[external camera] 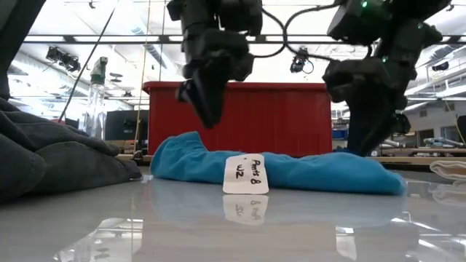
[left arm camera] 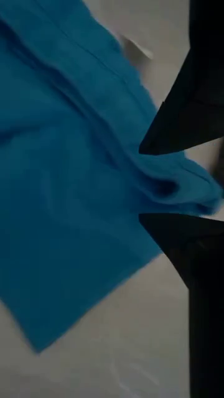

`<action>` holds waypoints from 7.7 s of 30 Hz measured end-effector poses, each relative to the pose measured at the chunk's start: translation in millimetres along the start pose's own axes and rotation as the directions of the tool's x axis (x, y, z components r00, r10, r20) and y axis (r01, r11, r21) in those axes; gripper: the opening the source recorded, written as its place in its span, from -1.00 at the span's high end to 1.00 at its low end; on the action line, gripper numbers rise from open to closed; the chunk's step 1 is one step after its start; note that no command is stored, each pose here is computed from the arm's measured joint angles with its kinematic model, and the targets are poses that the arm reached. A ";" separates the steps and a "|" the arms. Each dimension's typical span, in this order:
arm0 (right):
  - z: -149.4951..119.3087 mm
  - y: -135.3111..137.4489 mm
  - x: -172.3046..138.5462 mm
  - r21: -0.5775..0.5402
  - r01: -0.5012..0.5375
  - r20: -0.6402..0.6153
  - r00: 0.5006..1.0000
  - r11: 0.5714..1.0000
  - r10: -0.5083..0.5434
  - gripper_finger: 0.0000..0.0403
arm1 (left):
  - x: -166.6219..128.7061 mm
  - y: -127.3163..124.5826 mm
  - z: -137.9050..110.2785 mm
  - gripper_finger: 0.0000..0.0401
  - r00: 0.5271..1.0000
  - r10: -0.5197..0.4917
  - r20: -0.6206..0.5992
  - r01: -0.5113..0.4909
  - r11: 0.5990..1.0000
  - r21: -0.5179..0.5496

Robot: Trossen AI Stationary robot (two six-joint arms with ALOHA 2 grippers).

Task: Fold laundry
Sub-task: Fold the blue shorts

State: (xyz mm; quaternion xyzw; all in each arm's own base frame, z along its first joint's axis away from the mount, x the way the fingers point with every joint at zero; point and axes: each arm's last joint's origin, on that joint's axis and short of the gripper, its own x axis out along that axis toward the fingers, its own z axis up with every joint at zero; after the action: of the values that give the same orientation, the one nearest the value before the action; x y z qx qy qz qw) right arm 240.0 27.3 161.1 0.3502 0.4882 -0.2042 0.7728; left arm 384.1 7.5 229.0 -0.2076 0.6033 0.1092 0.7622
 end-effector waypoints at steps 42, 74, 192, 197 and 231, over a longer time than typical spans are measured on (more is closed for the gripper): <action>27.6 -17.3 -21.1 0.182 -0.263 -0.155 0.944 0.948 0.292 0.46 | 19.6 -27.1 23.2 0.26 0.963 -0.166 0.213 0.110 0.961 0.252; 62.3 -65.0 -13.7 0.241 0.023 0.078 0.996 0.970 -0.043 0.83 | 28.9 -11.5 7.8 0.26 0.995 -0.103 -0.009 0.103 0.976 0.191; 105.4 -122.1 11.0 0.067 -0.002 0.140 0.990 0.998 -0.007 0.10 | 48.2 80.4 -18.5 0.02 0.990 -0.078 0.114 0.105 0.959 -0.262; 110.2 -128.1 17.1 0.062 0.042 0.174 0.983 0.997 -0.052 0.10 | 64.8 88.1 -15.3 -0.05 0.994 -0.070 0.086 0.092 0.955 -0.281; 115.6 -80.6 -52.7 -0.362 0.266 0.514 0.856 0.893 -0.047 0.98 | -2.5 128.7 -6.4 0.93 0.940 0.202 0.276 -0.208 0.978 -0.008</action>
State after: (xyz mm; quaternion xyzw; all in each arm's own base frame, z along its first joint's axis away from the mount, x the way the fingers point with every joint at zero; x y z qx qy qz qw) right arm 234.5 -113.8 213.0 0.0696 0.3349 -0.2401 0.9085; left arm 324.2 119.3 206.5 -0.1181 0.5109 0.2095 0.8253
